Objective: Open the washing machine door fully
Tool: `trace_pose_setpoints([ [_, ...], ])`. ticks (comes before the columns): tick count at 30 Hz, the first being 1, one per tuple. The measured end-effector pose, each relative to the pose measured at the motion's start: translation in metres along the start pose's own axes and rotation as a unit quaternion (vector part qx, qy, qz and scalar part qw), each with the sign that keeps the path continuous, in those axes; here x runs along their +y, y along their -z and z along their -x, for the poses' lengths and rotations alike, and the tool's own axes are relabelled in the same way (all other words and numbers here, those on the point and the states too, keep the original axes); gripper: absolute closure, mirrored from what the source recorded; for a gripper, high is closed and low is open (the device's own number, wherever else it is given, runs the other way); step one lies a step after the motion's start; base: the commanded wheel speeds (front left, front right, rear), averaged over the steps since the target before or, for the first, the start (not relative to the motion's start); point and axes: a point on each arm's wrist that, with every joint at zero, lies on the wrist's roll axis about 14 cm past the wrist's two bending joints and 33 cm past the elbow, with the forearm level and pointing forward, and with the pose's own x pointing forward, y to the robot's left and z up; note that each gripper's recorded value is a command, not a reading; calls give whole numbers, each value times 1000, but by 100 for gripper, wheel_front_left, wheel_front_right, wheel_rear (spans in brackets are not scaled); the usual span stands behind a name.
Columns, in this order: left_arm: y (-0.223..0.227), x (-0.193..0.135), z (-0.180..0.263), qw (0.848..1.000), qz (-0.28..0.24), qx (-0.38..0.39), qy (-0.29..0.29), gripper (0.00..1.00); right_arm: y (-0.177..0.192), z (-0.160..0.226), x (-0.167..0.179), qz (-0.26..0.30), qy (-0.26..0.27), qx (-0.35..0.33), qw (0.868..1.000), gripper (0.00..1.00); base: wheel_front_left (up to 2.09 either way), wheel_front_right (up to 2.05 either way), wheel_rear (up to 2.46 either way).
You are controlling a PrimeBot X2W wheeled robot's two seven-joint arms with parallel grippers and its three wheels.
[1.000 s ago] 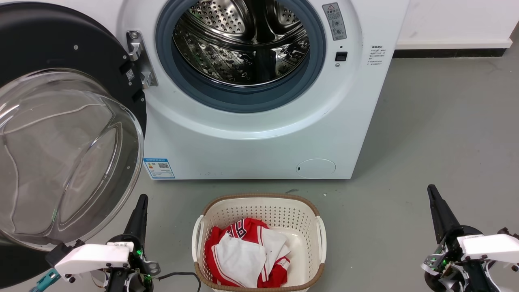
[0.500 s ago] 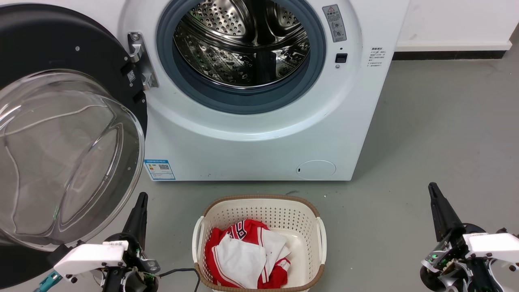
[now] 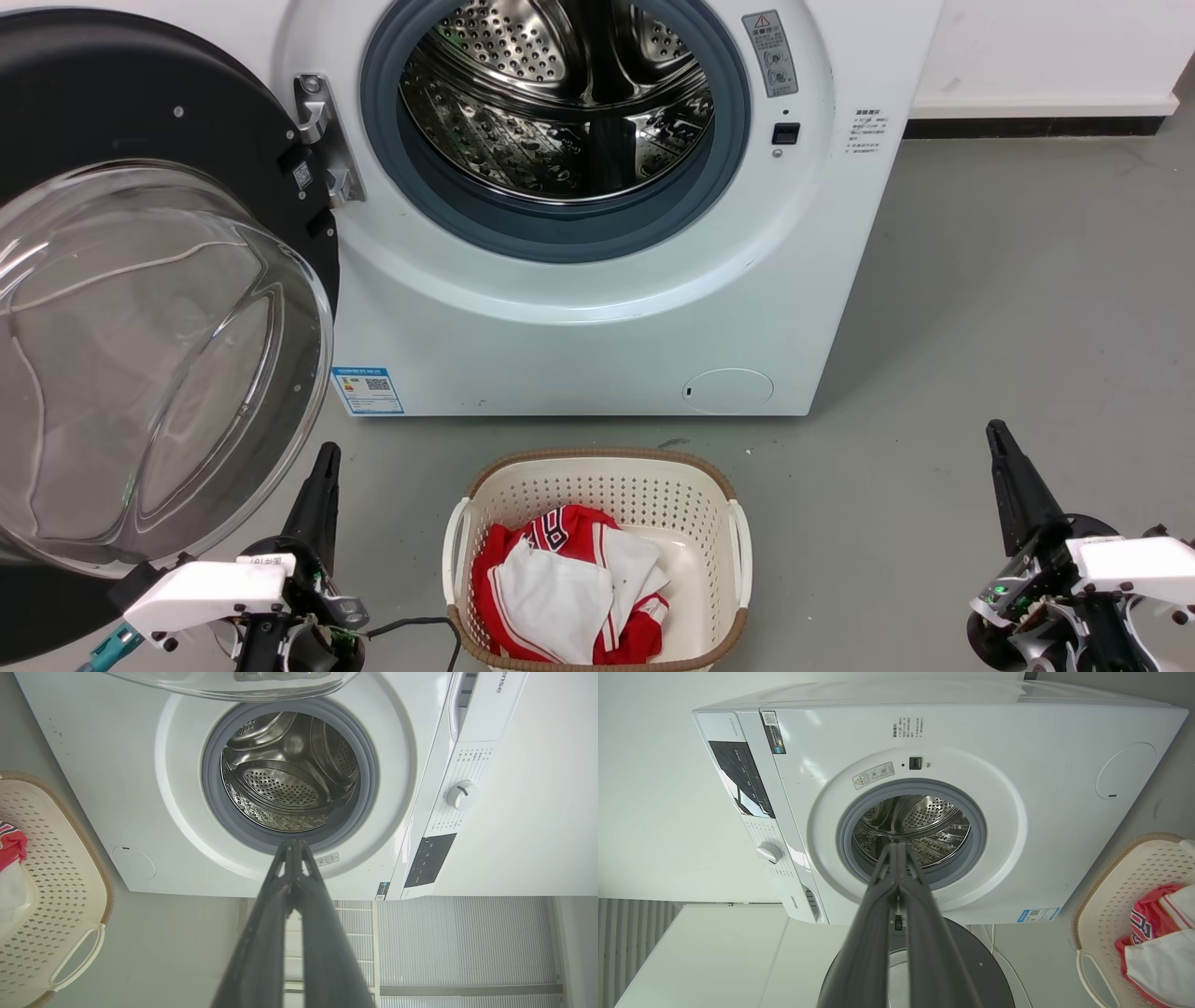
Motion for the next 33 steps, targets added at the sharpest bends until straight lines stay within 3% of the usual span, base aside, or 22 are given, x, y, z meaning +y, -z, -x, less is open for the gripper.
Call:
trace_pose_setpoints([
  [33, 0, 0, 0, 1000, 0, 0, 0, 100, 0, 0, 0, -1, 0, 0, 1000, 100, 0, 0, 0],
])
